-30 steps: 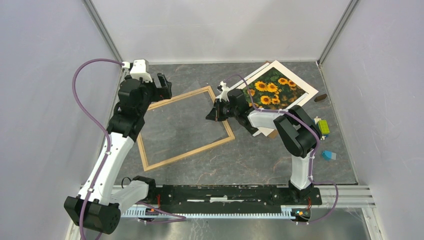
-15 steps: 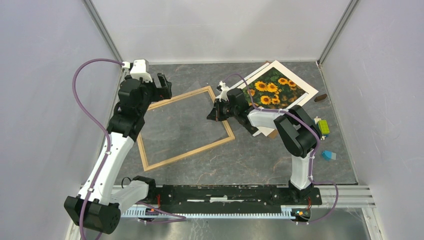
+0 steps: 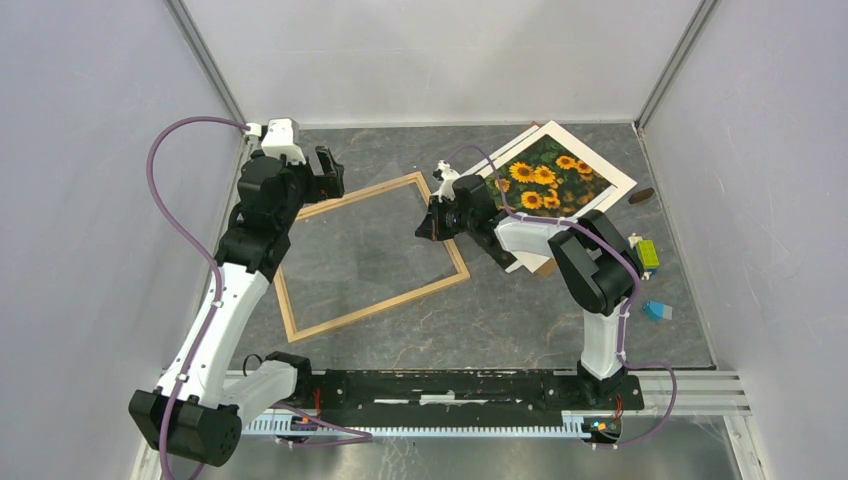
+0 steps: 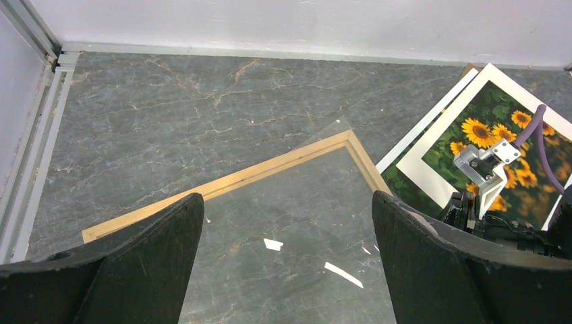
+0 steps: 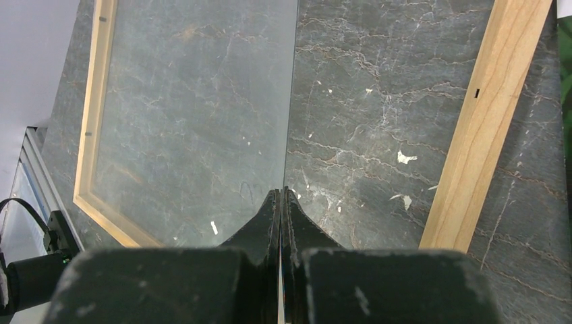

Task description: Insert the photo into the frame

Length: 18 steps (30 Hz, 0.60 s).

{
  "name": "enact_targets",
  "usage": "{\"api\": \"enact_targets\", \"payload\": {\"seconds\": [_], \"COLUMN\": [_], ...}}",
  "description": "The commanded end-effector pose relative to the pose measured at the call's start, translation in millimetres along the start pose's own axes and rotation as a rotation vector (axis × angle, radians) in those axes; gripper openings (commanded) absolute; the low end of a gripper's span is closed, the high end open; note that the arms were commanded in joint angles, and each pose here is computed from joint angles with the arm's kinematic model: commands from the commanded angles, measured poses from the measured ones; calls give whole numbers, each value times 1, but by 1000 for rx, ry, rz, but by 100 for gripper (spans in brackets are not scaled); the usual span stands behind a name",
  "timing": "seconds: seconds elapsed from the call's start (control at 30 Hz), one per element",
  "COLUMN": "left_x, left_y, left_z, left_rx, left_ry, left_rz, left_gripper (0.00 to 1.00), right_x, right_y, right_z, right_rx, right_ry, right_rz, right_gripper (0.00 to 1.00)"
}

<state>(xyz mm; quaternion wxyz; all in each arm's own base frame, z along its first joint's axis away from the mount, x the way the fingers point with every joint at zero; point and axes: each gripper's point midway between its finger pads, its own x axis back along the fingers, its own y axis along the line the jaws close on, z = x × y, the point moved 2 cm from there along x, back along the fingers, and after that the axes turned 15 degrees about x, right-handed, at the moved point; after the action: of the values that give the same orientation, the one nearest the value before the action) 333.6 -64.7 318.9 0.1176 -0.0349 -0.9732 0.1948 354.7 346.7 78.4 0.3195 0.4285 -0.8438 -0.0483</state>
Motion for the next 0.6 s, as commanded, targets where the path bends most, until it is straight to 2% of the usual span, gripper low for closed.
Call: {"api": "enact_targets", "payload": {"seconds": [0.0, 0.57], "left_x": [-1, 1], "left_y": [-2, -3], "left_z": [-13, -15], "left_rx": [-42, -43], "left_ry": [-49, -55], "left_rz": [10, 15], "left_gripper": [100, 100], "right_x": [10, 15], "right_y": [3, 8], "right_z": [-37, -32], "right_rx": [51, 6], "right_ry": [-90, -97], "right_rz": [21, 19], "right_gripper": [0, 0]}}
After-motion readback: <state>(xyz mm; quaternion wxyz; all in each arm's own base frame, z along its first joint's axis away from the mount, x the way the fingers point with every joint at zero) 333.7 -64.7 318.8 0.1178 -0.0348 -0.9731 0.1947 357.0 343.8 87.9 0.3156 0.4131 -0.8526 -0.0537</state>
